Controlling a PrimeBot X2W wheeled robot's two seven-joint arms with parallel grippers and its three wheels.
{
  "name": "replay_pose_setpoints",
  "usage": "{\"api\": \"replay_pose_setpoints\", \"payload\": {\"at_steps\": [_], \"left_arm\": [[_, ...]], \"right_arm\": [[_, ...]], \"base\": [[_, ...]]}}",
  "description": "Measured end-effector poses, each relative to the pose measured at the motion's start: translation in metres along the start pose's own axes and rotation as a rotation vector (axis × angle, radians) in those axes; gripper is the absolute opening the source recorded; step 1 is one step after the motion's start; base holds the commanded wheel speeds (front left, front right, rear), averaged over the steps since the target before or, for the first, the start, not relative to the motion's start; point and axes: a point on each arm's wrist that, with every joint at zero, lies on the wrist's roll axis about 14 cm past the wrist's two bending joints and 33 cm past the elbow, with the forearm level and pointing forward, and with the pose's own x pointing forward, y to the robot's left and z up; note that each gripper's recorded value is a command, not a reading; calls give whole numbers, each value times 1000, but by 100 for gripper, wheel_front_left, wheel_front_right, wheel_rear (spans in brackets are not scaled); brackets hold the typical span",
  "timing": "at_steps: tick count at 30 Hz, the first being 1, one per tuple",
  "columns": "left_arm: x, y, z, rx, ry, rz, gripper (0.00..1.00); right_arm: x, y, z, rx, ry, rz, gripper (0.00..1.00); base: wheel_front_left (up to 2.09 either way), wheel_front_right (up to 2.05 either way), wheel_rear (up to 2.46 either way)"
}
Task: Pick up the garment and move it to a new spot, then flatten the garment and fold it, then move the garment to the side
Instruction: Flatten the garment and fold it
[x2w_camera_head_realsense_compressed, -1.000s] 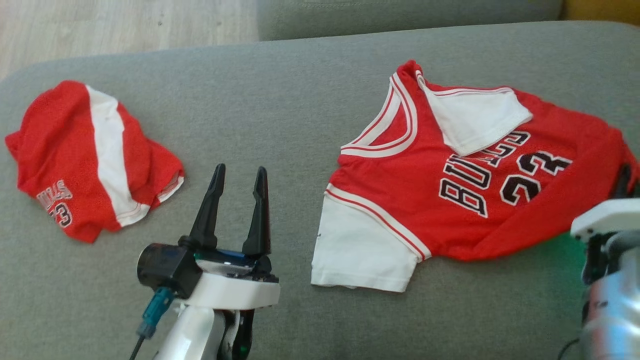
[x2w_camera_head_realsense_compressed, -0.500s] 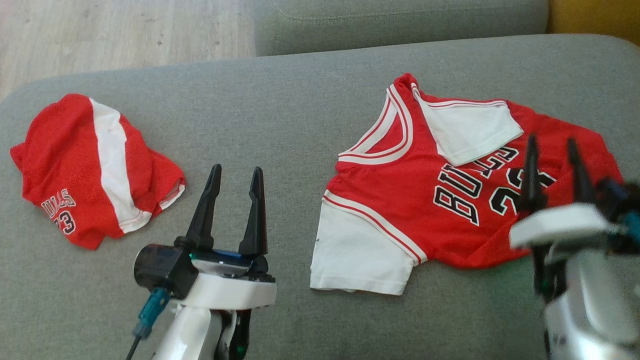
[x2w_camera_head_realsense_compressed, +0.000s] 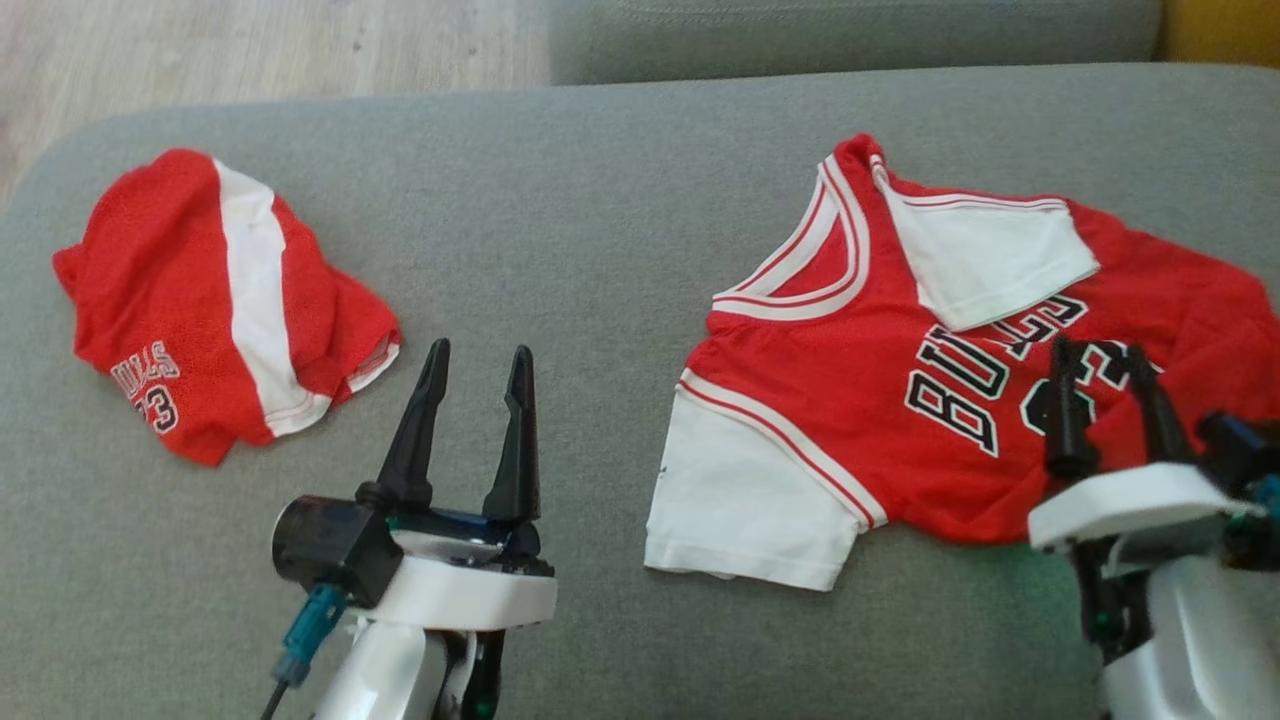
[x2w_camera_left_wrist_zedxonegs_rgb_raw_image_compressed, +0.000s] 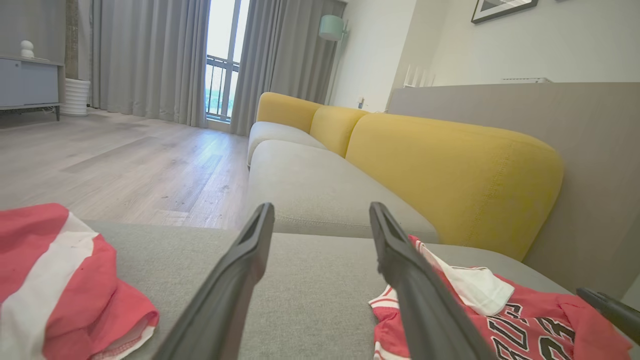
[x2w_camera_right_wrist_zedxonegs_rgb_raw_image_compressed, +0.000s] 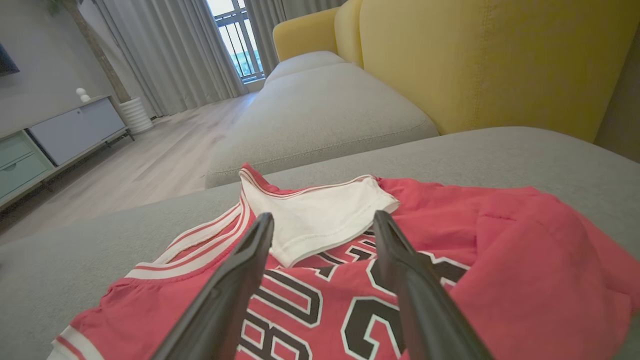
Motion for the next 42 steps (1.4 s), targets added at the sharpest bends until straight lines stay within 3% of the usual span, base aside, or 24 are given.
{"api": "replay_pose_setpoints", "payload": {"at_steps": [8, 12, 22, 23, 24, 31, 42], "left_arm": [[3, 9, -11, 0, 31, 22, 100], [5, 16, -14, 6, 39, 36, 100], [9, 30, -21, 11, 60, 68, 100], [9, 30, -21, 12, 62, 69, 100], [8, 31, -22, 12, 65, 70, 100], [8, 29, -21, 12, 61, 68, 100], [1, 29, -16, -1, 55, 83, 100]], "right_arm": [[50, -37, 4, 60, 71, -137, 100], [76, -49, -9, 152, 153, -205, 100], [112, -37, -54, 246, 339, -254, 100], [115, -34, -56, 252, 344, -249, 59], [118, -30, -55, 253, 337, -242, 0], [141, 0, -16, 177, 170, -144, 0], [185, 80, 66, 124, -24, 74, 0]], "base": [[0, 0, 0], [0, 0, 0], [0, 0, 0], [0, 0, 0], [0, 0, 0], [0, 0, 0], [0, 0, 0]]}}
